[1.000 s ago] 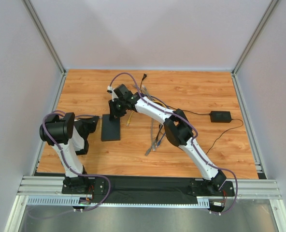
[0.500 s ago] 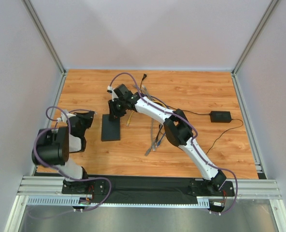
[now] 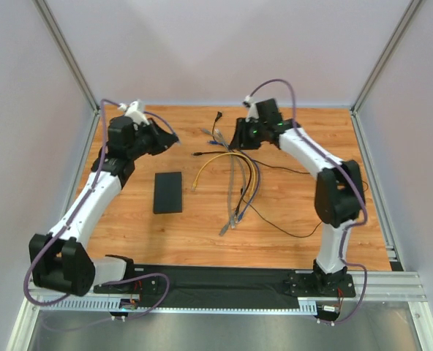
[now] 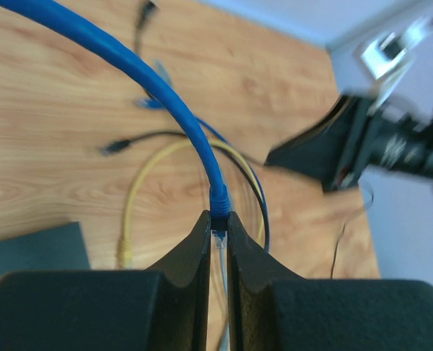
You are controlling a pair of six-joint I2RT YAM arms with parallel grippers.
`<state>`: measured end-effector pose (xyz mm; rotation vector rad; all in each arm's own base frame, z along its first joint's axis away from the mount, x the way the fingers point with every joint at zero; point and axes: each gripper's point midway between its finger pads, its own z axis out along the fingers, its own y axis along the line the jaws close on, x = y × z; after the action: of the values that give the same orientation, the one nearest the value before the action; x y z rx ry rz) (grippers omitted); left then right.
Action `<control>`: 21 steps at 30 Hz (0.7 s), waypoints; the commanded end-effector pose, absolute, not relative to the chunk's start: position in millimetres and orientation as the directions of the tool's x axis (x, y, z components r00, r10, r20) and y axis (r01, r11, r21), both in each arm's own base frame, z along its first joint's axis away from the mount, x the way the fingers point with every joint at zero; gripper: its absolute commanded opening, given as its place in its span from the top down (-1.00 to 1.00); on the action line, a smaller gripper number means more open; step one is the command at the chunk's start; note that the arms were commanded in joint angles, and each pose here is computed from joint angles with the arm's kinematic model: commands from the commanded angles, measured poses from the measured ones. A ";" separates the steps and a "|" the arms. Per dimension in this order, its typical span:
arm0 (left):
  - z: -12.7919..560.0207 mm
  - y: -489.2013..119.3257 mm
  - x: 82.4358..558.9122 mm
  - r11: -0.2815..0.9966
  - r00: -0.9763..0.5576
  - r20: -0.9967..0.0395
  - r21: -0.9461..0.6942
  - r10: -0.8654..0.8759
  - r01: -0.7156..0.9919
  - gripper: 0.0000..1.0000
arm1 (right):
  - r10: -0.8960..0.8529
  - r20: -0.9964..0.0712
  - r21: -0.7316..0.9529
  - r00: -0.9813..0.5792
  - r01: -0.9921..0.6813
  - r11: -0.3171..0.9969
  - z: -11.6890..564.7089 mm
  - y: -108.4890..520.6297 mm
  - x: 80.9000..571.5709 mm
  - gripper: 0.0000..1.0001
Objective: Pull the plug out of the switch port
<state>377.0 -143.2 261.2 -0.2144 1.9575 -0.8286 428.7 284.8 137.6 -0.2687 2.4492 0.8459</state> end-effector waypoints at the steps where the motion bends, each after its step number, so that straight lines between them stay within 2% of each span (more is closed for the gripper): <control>1: 252.1 -213.0 344.2 0.711 -0.688 -0.696 -0.590 -0.206 0.384 1.00 | 0.044 -0.679 0.414 -0.733 -0.333 0.847 189.7 219.4 441.1 0.11; 3: 237.2 -240.6 339.1 0.699 -0.730 -0.673 -0.579 -0.118 0.421 1.00 | 0.099 -0.662 0.404 -0.743 -0.243 0.882 180.7 170.1 440.6 0.10; 4: 248.8 -267.6 332.0 0.670 -0.698 -0.715 -0.536 -0.036 0.514 1.00 | 0.117 -0.655 0.403 -0.747 -0.213 0.890 177.6 154.6 440.0 0.10; 5: 244.8 -281.3 328.8 0.662 -0.701 -0.713 -0.521 0.011 0.540 1.00 | 0.131 -0.640 0.403 -0.757 -0.186 0.896 170.0 139.4 433.0 0.10; 6: 221.5 -293.8 327.5 0.672 -0.739 -0.670 -0.514 0.072 0.532 1.00 | 0.174 -0.636 0.405 -0.752 -0.134 0.904 167.9 113.5 436.0 0.09; 8: 221.9 -329.8 317.3 0.632 -0.711 -0.682 -0.477 0.173 0.611 1.00 | 0.210 -0.620 0.425 -0.756 -0.098 0.900 159.8 92.9 428.4 0.09; 11: 173.1 -368.4 305.8 0.627 -0.738 -0.593 -0.451 0.322 0.635 1.00 | 0.288 -0.608 0.459 -0.740 -0.032 0.888 155.5 55.4 426.8 0.09; 20: 104.0 -404.4 269.5 0.590 -0.717 -0.451 -0.410 0.531 0.695 1.00 | 0.324 -0.600 0.521 -0.732 -0.051 0.852 158.1 51.3 423.1 0.08; 21: 104.5 -405.7 271.0 0.591 -0.707 -0.453 -0.391 0.543 0.705 0.95 | 0.325 -0.597 0.527 -0.733 -0.053 0.848 158.2 52.3 423.1 0.08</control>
<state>268.4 -406.8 88.4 0.9328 2.5712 -0.8644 417.5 42.1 134.2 0.2763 2.3930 0.6212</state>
